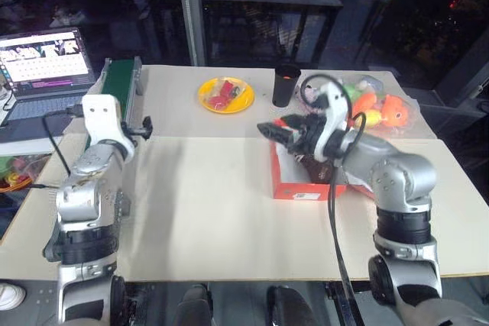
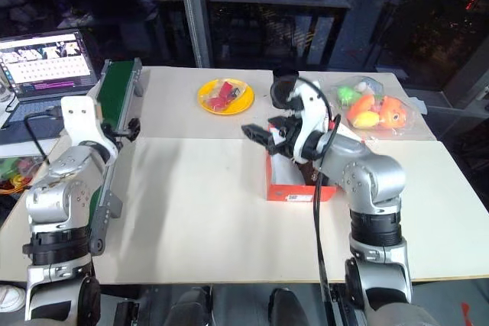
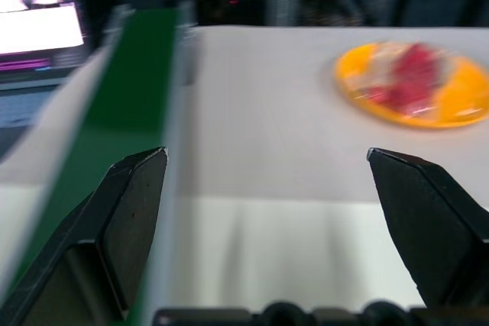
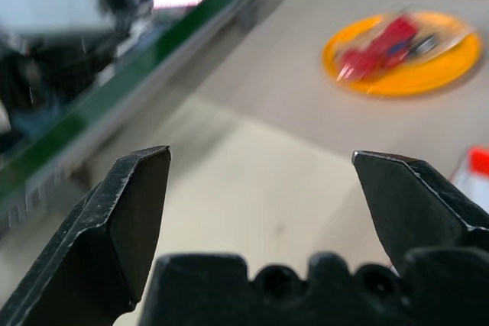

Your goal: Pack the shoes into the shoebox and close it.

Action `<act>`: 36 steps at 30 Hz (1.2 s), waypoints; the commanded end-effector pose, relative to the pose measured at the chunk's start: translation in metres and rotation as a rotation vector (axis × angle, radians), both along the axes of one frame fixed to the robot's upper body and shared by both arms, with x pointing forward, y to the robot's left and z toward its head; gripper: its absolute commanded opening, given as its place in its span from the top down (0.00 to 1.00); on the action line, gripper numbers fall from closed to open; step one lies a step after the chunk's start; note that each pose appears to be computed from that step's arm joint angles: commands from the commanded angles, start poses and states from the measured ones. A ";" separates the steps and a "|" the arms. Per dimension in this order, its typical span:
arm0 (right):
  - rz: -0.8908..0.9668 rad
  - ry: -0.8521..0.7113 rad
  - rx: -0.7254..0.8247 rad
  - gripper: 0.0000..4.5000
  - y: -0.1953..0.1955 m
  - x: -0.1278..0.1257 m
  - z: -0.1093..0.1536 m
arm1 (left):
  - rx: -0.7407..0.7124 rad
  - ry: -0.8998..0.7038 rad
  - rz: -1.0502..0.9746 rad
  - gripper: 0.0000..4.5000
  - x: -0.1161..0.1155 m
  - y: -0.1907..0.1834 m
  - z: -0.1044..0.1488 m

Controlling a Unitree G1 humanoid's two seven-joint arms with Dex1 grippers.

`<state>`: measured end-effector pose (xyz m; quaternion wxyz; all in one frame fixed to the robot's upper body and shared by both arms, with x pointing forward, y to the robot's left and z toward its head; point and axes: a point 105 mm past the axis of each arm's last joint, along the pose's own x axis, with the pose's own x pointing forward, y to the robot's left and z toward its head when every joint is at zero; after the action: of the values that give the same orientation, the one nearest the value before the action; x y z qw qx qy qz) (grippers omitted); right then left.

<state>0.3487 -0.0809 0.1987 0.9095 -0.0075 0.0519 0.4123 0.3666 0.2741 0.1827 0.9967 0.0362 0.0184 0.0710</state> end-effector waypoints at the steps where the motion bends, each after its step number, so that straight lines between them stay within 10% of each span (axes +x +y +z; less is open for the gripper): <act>1: 0.057 -0.191 -0.029 0.01 0.010 -0.006 0.014 | 0.029 -0.074 -0.039 0.00 -0.009 0.000 0.006; 19: 0.102 -0.165 -0.017 0.01 0.022 -0.010 -0.013 | 0.053 -0.096 0.050 0.00 -0.035 0.006 -0.032; 36: 0.185 -0.208 0.000 0.01 0.048 -0.014 -0.001 | 0.076 -0.067 0.185 0.00 0.003 0.044 -0.012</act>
<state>0.3374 -0.0367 0.1809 0.8752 -0.0396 -0.0078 0.4821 0.3673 0.3114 0.1571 0.9860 0.0596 0.0050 0.1558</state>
